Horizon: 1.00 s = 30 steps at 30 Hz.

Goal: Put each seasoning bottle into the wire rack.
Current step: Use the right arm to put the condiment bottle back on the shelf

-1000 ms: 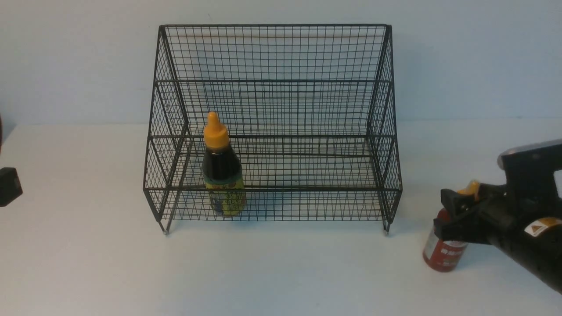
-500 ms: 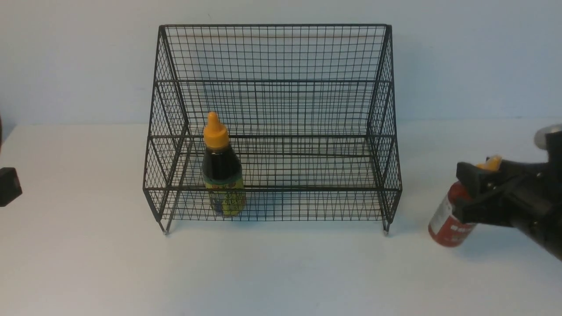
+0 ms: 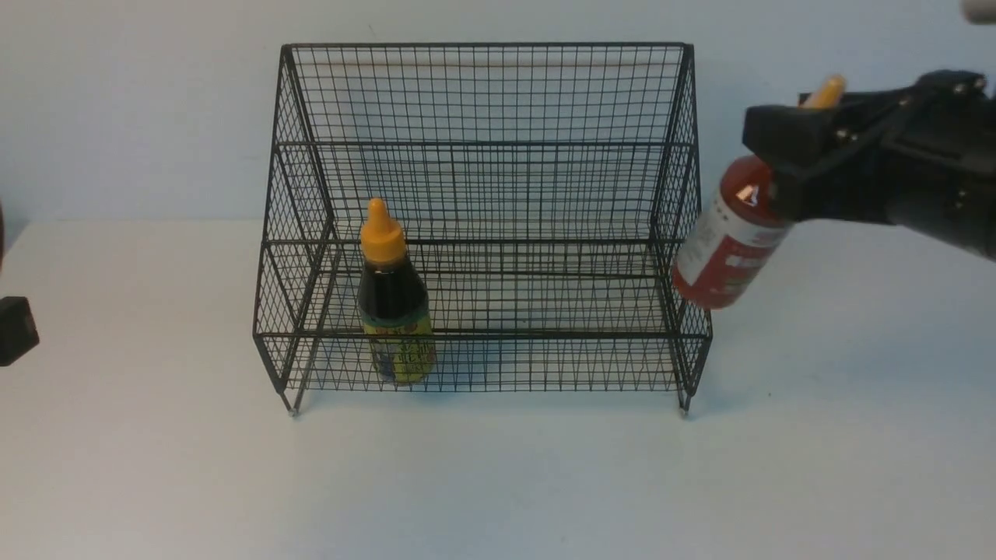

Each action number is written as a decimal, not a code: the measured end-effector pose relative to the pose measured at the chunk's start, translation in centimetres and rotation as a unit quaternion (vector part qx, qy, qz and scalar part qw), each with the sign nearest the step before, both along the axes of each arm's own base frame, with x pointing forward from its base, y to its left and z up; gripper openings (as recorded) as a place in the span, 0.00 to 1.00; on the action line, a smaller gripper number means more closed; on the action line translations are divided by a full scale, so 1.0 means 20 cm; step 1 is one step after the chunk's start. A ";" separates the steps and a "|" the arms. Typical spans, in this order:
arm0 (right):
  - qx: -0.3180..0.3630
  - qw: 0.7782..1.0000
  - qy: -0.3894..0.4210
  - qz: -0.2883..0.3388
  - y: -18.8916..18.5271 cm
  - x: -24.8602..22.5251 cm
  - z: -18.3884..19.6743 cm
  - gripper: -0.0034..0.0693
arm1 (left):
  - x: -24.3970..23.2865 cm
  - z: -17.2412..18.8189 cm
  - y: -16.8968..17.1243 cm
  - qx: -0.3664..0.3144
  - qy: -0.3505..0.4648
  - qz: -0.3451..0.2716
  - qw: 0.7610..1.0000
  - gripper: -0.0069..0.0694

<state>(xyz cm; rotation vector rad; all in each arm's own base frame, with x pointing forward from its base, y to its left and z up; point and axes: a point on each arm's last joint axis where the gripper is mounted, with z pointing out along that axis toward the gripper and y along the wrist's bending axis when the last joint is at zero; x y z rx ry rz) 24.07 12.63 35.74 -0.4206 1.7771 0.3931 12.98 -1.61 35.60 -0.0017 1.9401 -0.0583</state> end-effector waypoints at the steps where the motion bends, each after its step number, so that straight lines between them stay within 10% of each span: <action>1: -0.003 1.000 0.000 0.001 0.01 0.01 0.00 0.42 | 0.00 0.00 0.00 0.000 0.000 0.000 1.000 0.08; 30: -0.063 0.993 0.098 0.008 0.32 0.39 -0.49 0.42 | 0.00 0.00 0.00 0.001 0.005 0.002 1.000 0.08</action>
